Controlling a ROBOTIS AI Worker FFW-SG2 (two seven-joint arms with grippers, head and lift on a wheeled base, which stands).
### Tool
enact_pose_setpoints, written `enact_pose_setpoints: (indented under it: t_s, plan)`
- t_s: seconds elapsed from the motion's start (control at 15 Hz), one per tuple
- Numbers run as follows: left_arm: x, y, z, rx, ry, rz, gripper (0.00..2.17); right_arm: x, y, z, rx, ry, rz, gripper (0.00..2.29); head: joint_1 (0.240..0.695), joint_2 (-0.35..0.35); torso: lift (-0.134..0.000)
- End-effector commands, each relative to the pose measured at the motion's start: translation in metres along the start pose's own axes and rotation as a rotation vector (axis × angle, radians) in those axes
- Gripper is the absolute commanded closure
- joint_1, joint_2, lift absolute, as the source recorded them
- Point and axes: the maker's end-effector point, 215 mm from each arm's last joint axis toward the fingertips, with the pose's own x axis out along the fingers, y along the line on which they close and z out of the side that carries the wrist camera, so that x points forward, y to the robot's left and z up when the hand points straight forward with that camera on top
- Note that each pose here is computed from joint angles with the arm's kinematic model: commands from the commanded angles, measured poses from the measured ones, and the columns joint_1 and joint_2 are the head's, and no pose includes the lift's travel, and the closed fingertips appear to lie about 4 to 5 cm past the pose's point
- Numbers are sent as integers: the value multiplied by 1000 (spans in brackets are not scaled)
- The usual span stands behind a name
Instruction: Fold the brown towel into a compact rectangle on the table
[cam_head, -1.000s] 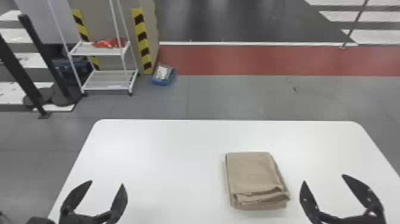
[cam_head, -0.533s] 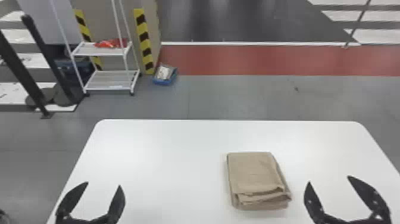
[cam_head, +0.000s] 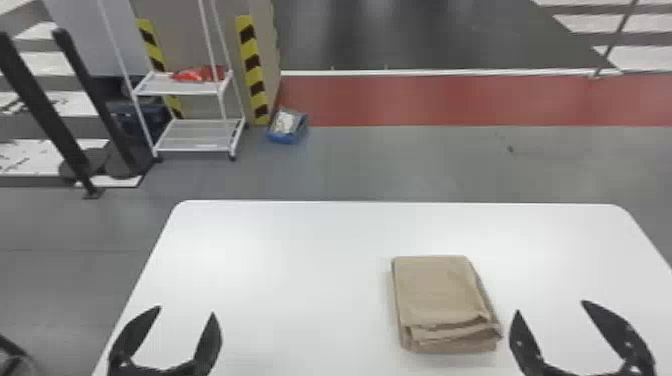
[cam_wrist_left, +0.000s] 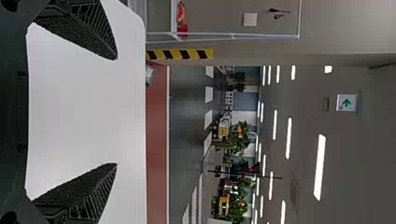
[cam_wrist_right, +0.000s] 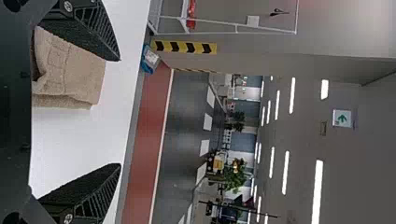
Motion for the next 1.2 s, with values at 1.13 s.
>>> enact_pose_setpoints:
  t_s: [1.13]
  plan:
    - [9, -8, 1, -12, 14, -14, 63, 7, 19, -4, 24, 45, 32, 87, 695, 75, 0]
